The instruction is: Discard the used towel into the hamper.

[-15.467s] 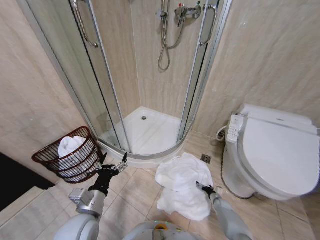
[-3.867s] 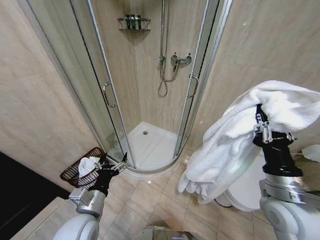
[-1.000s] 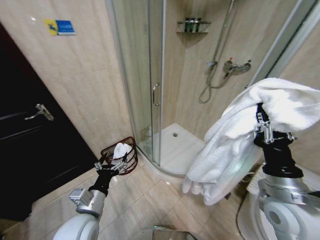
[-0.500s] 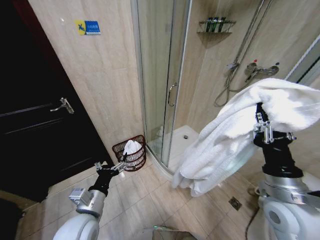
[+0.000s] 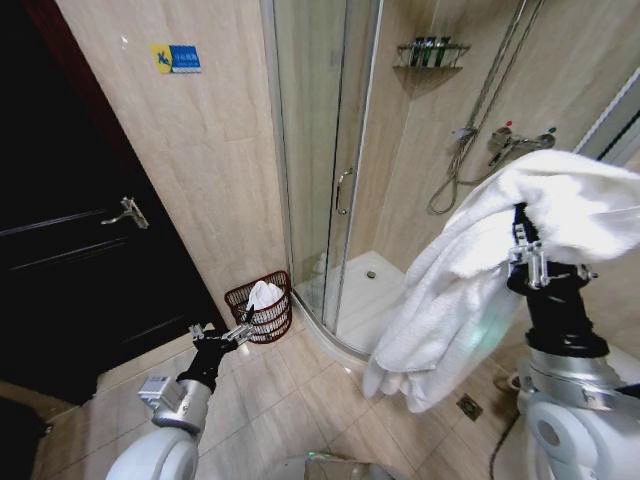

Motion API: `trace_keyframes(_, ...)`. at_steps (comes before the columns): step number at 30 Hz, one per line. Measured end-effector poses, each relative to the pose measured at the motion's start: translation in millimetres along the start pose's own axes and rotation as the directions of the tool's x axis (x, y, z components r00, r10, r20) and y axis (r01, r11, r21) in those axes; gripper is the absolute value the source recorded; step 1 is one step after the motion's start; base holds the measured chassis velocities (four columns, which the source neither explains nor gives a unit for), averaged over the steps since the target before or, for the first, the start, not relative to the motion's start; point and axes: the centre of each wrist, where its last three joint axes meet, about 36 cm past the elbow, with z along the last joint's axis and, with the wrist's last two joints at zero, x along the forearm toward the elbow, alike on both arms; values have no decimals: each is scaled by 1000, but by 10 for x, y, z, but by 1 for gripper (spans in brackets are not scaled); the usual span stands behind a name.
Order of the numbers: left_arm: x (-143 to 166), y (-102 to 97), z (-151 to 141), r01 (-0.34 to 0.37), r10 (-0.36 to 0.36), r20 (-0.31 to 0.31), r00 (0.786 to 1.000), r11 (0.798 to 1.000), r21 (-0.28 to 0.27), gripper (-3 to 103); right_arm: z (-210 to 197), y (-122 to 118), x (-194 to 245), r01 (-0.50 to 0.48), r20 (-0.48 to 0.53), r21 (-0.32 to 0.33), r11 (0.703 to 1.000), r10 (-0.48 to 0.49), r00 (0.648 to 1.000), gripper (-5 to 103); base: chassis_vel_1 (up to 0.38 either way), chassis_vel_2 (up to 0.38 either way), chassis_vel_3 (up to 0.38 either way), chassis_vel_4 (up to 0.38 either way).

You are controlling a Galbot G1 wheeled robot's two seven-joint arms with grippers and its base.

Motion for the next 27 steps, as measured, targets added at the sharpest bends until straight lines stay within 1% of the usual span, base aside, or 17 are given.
trace_keyframes(4, 0, 0, 0, 0, 0, 0, 1000, 1000, 0, 100, -2, -4, 2, 14, 0, 14, 1000, -14, 1000, 18, 0, 0, 0, 0)
trace_keyframes(9, 0, 0, 0, 0, 0, 0, 1000, 1000, 0, 100, -2, -3, -8, 27, 3, 16, 1000, -27, 1000, 18, 0, 0, 0, 0)
trace_keyframes(15, 0, 0, 0, 0, 0, 0, 1000, 1000, 0, 100, -2, -2, -16, 29, 6, 15, 999, -29, 1000, 18, 96, 65, -63, -111)
trace_keyframes(19, 0, 0, 0, 0, 0, 0, 1000, 1000, 0, 100, -2, -2, -16, 29, 7, 16, 999, -29, 1000, 18, 187, 137, -149, -119)
trace_keyframes(27, 0, 0, 0, 0, 0, 0, 1000, 1000, 0, 100, 15, 25, 1, 19, 17, 10, 1000, -19, 1000, 18, 209, 209, -227, -213)
